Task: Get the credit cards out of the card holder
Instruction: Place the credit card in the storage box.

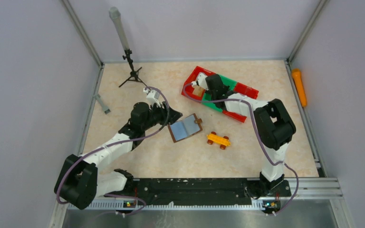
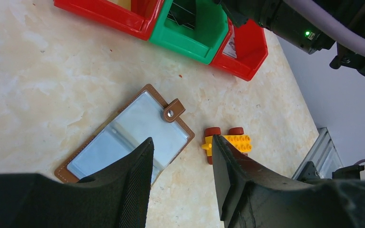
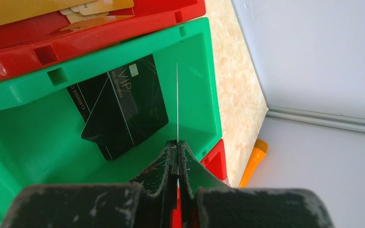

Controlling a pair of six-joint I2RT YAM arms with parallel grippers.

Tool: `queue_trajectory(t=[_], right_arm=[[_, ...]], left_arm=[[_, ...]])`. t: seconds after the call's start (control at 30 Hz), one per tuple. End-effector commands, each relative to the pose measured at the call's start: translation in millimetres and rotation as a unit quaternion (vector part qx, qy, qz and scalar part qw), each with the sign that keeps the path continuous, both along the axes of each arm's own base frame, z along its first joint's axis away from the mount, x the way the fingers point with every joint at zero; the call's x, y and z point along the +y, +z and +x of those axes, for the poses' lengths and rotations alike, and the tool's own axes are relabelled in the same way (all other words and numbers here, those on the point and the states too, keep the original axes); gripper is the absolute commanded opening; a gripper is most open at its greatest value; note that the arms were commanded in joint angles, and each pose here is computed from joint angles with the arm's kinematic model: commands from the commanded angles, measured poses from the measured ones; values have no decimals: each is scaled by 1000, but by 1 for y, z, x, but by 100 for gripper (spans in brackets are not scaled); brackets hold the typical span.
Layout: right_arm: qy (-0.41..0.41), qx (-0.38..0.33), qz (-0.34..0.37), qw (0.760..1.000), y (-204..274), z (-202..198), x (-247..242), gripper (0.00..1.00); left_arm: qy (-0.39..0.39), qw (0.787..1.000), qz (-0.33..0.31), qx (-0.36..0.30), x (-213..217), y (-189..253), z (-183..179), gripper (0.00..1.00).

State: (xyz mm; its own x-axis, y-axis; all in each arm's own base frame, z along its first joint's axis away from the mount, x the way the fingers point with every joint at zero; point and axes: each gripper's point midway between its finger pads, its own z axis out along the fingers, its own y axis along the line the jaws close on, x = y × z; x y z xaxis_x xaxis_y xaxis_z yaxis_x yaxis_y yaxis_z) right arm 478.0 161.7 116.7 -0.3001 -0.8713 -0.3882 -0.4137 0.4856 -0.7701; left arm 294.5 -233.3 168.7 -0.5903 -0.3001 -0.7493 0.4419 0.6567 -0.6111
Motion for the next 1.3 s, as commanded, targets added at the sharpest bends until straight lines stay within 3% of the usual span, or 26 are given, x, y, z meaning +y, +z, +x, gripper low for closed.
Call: queue_trajectory(t=[0.0, 0.57, 0.67, 0.7, 0.97, 1.23, 1.27], right_arm=[[2, -26, -23, 999, 9, 11, 5, 0], [-7, -29, -25, 999, -2, 29, 4, 1], [9, -41, -12, 999, 4, 24, 7, 31], [10, -47, -10, 999, 7, 22, 7, 35], [30, -44, 17, 998, 20, 6, 19, 38], [98, -8, 177, 979, 52, -42, 66, 42], [115, -5, 196, 974, 57, -51, 75, 47]], left_arm=[[1, 999, -6, -39, -1, 22, 6, 51], [1, 999, -4, -38, -1, 21, 6, 51], [-1, 999, -4, -39, -1, 21, 6, 50], [-1, 999, -4, -40, -1, 21, 6, 50], [-3, 999, -4, -39, -2, 21, 6, 50], [6, 1000, 3, -26, -1, 16, 9, 50], [5, 1000, 4, -23, -1, 15, 9, 50]])
